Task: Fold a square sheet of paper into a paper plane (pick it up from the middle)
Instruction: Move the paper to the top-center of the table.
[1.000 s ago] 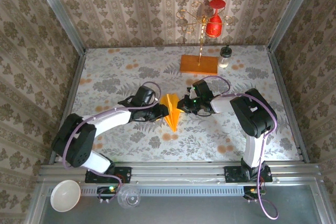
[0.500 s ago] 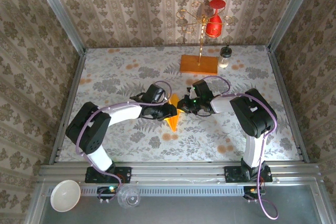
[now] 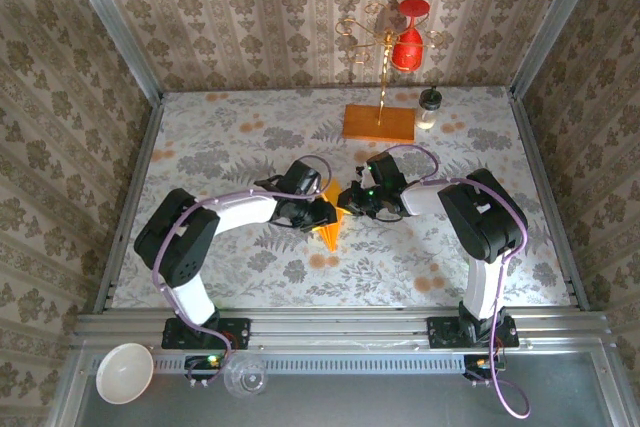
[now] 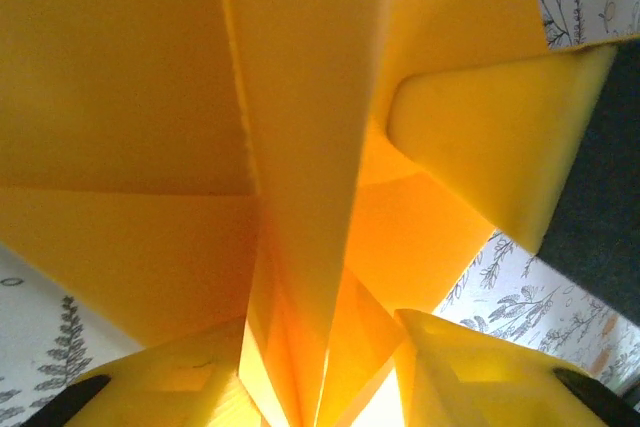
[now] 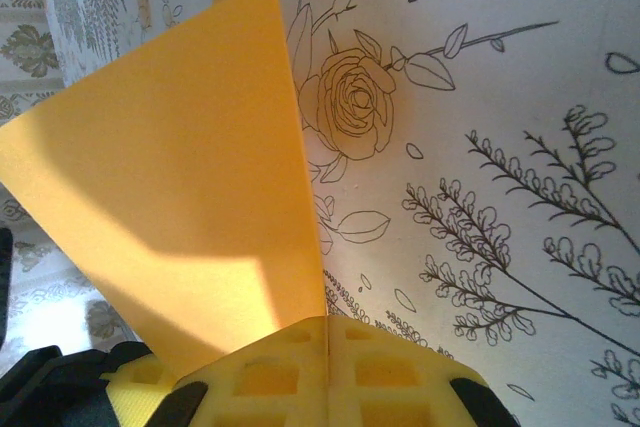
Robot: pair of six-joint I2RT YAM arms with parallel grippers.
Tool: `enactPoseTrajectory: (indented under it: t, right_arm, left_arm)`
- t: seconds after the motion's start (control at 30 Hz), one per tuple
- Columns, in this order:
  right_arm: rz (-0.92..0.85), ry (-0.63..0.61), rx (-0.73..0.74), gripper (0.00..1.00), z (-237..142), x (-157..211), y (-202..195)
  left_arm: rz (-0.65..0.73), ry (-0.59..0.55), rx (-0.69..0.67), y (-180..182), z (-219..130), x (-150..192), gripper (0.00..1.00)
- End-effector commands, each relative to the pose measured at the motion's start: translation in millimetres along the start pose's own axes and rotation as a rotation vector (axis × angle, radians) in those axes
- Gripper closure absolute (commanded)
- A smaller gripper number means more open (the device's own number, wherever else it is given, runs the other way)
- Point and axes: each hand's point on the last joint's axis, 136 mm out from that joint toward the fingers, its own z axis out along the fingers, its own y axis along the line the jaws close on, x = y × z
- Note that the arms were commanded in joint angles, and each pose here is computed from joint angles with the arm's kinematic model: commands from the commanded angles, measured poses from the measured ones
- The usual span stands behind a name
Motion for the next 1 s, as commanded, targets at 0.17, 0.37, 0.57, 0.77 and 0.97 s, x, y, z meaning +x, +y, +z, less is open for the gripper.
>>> enactPoseTrajectory:
  t: [0.17, 0.37, 0.57, 0.77, 0.97]
  right_arm:
    - [0.005, 0.023, -0.012, 0.98, 3, 3, 3]
    - [0.003, 0.022, -0.013, 0.98, 3, 3, 3]
    - [0.003, 0.013, -0.012, 0.96, -1, 1, 6]
    - [-0.012, -0.021, 0.017, 0.78, -17, -5, 10]
    - [0.010, -0.143, 0.142, 0.50, -51, -20, -7]
  left_arm:
    - [0.029, 0.024, -0.066, -2, 6, -1, 0.60]
    - [0.010, 0.029, -0.115, 7, 8, 0, 0.67]
    - [0.013, 0.020, -0.122, 7, 5, -2, 0.77]
    - [0.032, -0.002, -0.137, 7, -3, -5, 0.83]
    - [0.046, -0.028, -0.159, 13, -13, -14, 0.93]
